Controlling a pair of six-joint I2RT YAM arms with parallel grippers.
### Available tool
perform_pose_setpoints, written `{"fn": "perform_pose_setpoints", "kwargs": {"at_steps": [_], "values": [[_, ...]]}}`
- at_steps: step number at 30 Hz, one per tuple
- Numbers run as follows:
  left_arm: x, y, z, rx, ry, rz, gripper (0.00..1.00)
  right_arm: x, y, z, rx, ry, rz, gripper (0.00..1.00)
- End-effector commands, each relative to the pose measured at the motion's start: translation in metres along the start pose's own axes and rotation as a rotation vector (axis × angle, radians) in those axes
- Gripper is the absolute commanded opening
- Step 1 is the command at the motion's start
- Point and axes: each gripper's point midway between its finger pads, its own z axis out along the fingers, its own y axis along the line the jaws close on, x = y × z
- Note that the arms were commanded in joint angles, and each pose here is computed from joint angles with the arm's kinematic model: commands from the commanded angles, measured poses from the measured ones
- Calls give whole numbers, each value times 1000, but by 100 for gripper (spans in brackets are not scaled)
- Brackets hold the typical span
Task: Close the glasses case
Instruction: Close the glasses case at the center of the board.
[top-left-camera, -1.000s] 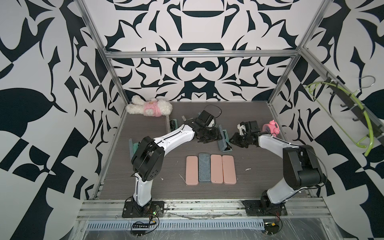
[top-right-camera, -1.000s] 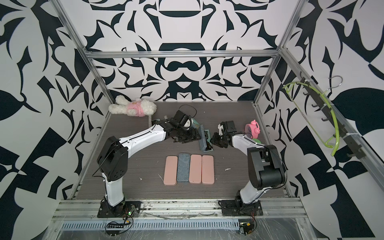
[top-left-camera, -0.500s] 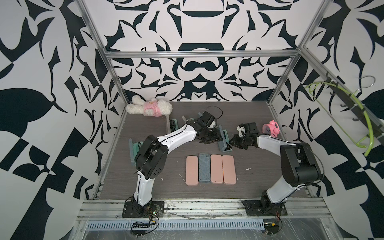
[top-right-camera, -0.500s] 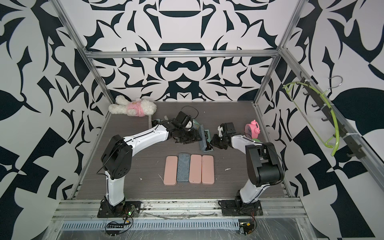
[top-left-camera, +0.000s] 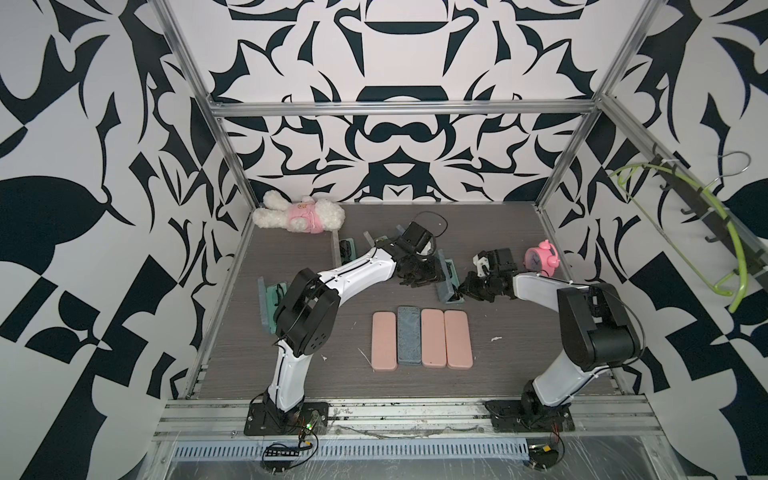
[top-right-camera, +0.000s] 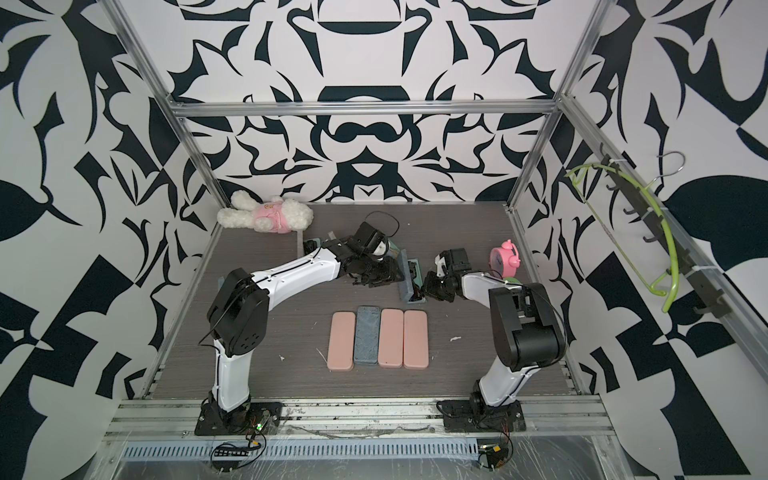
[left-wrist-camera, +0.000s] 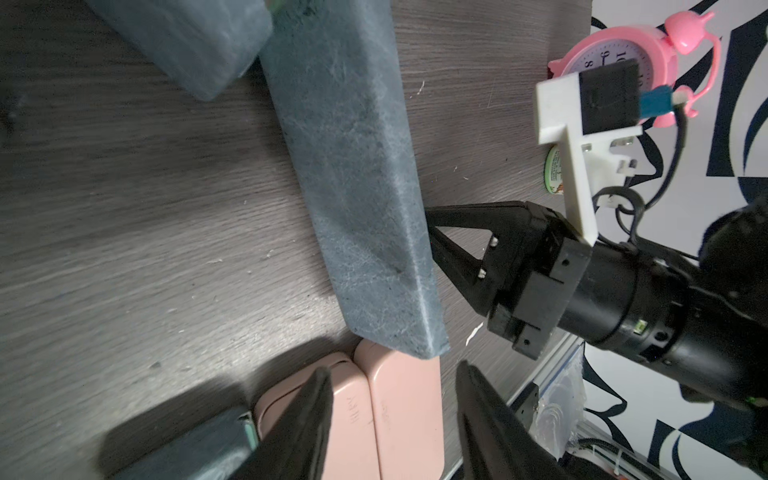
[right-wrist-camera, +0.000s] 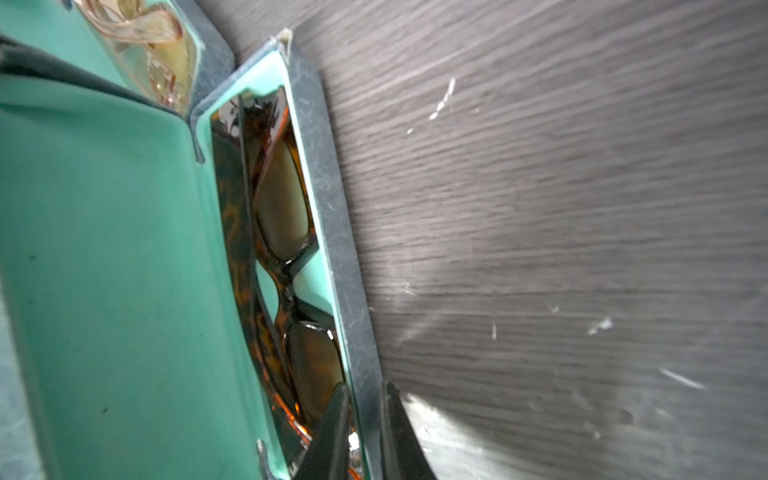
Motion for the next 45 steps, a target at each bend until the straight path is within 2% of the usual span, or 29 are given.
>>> {"fn": "perform_pose_setpoints", "kwargs": {"at_steps": [1, 13, 29, 45], "values": [[1, 2, 9, -13, 20, -6, 52, -2, 0, 0, -9, -10, 1, 17], [-6, -10, 17, 2, 13, 0, 51, -1, 0, 0, -3, -5, -6, 15], [-6, -1, 36, -86, 55, 21, 38, 0, 0, 2, -6, 1, -7, 12], [2, 8, 44, -114, 79, 20, 31, -1, -1, 3, -3, 3, -11, 7]]}}
